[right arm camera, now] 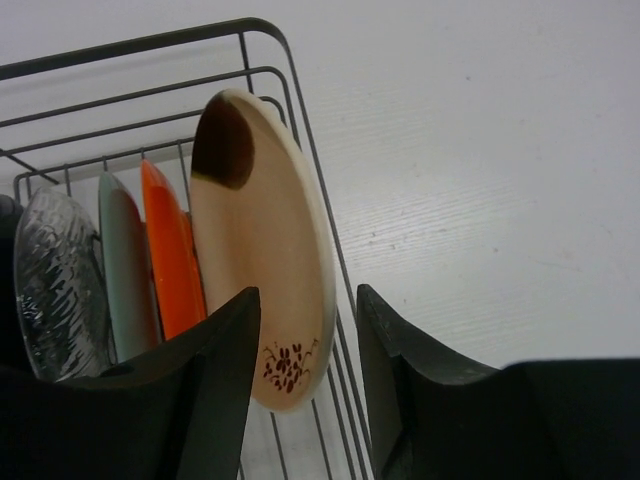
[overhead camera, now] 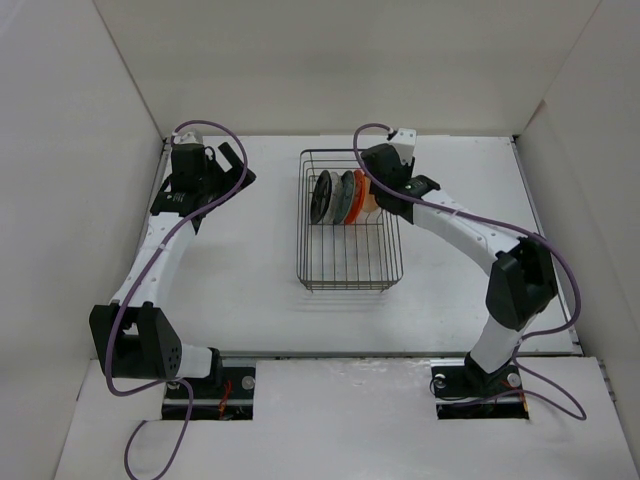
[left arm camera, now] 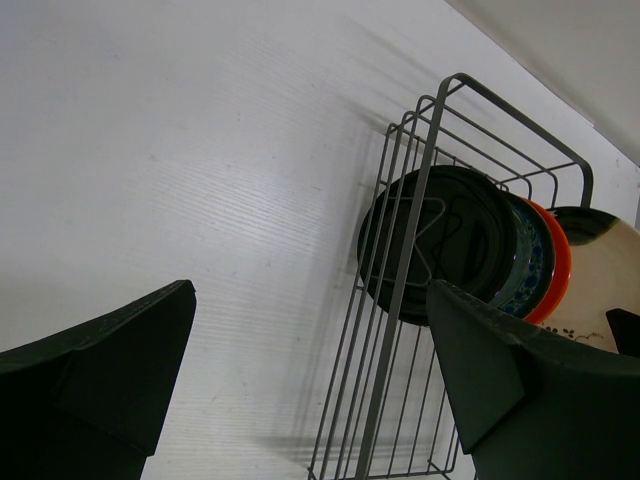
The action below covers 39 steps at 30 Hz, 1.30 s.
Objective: Load the plates into the dish rack
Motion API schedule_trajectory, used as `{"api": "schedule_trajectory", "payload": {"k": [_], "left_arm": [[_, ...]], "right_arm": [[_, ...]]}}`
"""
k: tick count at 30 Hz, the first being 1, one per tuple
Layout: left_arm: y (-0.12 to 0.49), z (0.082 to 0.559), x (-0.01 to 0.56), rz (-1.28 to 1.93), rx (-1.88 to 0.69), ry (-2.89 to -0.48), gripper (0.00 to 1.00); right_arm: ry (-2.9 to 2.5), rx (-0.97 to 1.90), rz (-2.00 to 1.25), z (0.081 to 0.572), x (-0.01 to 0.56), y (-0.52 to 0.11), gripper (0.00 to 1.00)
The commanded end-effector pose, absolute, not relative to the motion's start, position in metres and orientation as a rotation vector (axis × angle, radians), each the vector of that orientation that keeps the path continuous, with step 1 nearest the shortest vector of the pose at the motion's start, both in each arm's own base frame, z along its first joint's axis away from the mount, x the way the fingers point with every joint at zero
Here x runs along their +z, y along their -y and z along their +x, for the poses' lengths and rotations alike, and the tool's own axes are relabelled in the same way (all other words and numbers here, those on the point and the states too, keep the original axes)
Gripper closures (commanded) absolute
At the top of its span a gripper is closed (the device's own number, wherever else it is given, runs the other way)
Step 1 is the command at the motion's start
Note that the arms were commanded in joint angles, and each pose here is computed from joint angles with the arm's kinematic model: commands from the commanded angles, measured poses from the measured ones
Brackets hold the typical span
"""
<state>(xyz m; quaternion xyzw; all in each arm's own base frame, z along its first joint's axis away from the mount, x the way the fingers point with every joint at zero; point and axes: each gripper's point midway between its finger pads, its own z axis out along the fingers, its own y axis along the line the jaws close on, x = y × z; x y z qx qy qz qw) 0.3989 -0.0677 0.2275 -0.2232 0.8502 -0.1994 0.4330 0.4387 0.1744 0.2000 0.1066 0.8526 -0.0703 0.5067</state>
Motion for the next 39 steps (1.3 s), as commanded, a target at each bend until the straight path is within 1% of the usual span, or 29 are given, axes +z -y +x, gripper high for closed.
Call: {"api": "schedule_trajectory", "payload": {"k": [1, 13, 14, 19, 22, 24, 25, 26, 27, 28, 29, 30, 31, 33, 34, 35, 36, 37, 39], "left_arm": [[0.066, 0.402, 0.248, -0.525, -0.506, -2.059, 0.00], [0.066, 0.402, 0.248, -0.525, -0.506, -2.059, 0.00], [0.066, 0.402, 0.248, -0.525, -0.506, -2.059, 0.00], [0.066, 0.402, 0.248, -0.525, -0.506, -2.059, 0.00], [0.066, 0.402, 0.248, -0.525, -0.506, -2.059, 0.00], [0.064, 0.401, 0.246, -0.534, -0.493, -2.065, 0.00], [0.064, 0.401, 0.246, -0.534, -0.493, -2.065, 0.00], [0.061, 0.401, 0.250, -0.528, -0.474, -2.061, 0.00], [0.058, 0.402, 0.253, -0.539, -0.453, -2.053, 0.00], [0.055, 0.400, 0.265, -0.530, -0.436, -2.041, 0.00], [0.052, 0.398, 0.273, -0.537, -0.420, -2.025, 0.00], [0.047, 0.397, 0.280, -0.538, -0.394, -2.010, 0.00], [0.039, 0.391, 0.297, -0.558, -0.355, -1.970, 0.00], [0.031, 0.383, 0.309, -0.580, -0.304, -1.933, 0.00], [0.023, 0.379, 0.312, -0.622, -0.248, -1.910, 0.00], [0.021, 0.370, 0.319, -0.626, -0.233, -1.892, 0.00], [0.017, 0.365, 0.323, -0.645, -0.222, -1.875, 0.00], [0.014, 0.359, 0.320, -0.666, -0.209, -1.876, 0.00], [0.006, 0.341, 0.328, -0.707, -0.196, -1.838, 0.00]], "right_arm": [[-1.998, -0.046, 0.236, 0.445, 0.228, -0.186, 0.52], [-1.995, 0.077, 0.182, 0.447, 0.236, -0.201, 0.52], [-1.995, 0.077, 0.182, 0.447, 0.236, -0.201, 0.53], [-2.008, 0.018, 0.195, 0.446, 0.232, -0.193, 0.53], [-1.980, 0.029, 0.210, 0.440, 0.251, -0.188, 0.53], [-1.966, 0.072, 0.197, 0.434, 0.266, -0.193, 0.51], [-1.958, 0.092, 0.178, 0.431, 0.273, -0.194, 0.49], [-1.931, 0.113, 0.146, 0.423, 0.294, -0.191, 0.48], [-1.922, 0.136, 0.106, 0.418, 0.306, -0.193, 0.38], [-1.932, 0.183, 0.033, 0.411, 0.310, -0.200, 0.31], [-1.950, 0.174, -0.010, 0.403, 0.315, -0.197, 0.27], [-1.943, 0.150, -0.048, 0.393, 0.324, -0.189, 0.20], [-1.946, 0.151, -0.074, 0.386, 0.328, -0.186, 0.16], [-1.949, 0.119, -0.073, 0.366, 0.336, -0.160, 0.15], [-1.943, 0.105, -0.074, 0.359, 0.339, -0.150, 0.09], [-1.925, 0.107, -0.057, 0.352, 0.344, -0.141, 0.07], [-1.882, 0.103, -0.026, 0.334, 0.356, -0.125, 0.06], [-1.856, 0.112, 0.001, 0.325, 0.363, -0.118, 0.03], [-1.824, 0.108, 0.095, 0.311, 0.377, -0.089, 0.03]]}}
